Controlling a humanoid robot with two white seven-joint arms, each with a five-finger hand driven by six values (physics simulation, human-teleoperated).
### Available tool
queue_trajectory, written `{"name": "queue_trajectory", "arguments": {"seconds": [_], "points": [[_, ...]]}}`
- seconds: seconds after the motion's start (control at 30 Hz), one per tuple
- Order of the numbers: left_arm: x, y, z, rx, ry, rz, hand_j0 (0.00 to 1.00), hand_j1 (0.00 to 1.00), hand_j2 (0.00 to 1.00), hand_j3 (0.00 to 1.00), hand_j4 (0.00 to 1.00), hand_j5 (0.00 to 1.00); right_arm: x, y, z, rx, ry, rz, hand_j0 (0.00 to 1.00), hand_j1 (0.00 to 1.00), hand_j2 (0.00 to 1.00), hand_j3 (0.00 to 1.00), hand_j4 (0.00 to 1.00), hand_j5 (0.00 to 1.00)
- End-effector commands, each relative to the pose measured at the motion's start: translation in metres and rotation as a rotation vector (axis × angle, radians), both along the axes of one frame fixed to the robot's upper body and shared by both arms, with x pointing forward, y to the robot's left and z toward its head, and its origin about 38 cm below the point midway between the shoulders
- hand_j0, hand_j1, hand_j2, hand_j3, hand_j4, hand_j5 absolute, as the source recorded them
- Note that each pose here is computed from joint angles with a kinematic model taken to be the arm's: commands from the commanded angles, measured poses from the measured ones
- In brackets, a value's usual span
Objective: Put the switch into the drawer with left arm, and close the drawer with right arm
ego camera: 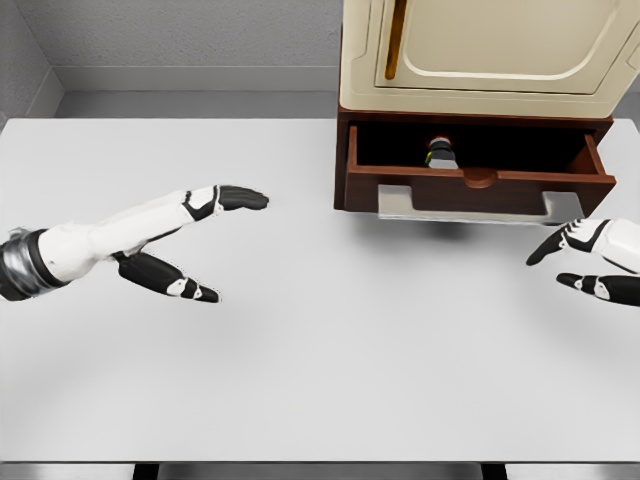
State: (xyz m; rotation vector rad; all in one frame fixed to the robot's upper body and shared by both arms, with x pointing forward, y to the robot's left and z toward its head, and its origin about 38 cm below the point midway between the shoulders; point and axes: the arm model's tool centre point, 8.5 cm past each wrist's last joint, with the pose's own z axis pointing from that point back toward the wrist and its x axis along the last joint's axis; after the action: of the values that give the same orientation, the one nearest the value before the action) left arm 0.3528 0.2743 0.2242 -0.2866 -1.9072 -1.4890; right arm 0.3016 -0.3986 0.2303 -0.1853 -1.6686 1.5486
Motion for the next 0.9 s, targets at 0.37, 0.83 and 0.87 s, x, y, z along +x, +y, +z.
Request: {"name": "queue_trajectory", "arguments": {"seconds": [0.37, 0.83, 0.87], "points": [[0.013, 0.121, -0.090, 0.133, 0.252, 0.345, 1.00, 1.00, 1.00, 1.00, 1.00, 1.00, 0.013, 0.007, 0.002, 0.009, -0.006, 0.020, 0.61, 0.61, 0.61, 0.61, 0.61, 0.61], [0.014, 0.134, -0.097, 0.142, 0.275, 0.383, 1.00, 1.00, 1.00, 1.00, 1.00, 1.00, 0.033, 0.006, -0.005, 0.012, 0.012, 0.008, 0.62, 0.62, 0.62, 0.62, 0.62, 0.62], [0.014, 0.134, -0.097, 0.141, 0.274, 0.384, 1.00, 1.00, 1.00, 1.00, 1.00, 1.00, 0.034, 0.006, -0.005, 0.014, 0.010, 0.008, 0.62, 0.62, 0.62, 0.62, 0.62, 0.62]]}}
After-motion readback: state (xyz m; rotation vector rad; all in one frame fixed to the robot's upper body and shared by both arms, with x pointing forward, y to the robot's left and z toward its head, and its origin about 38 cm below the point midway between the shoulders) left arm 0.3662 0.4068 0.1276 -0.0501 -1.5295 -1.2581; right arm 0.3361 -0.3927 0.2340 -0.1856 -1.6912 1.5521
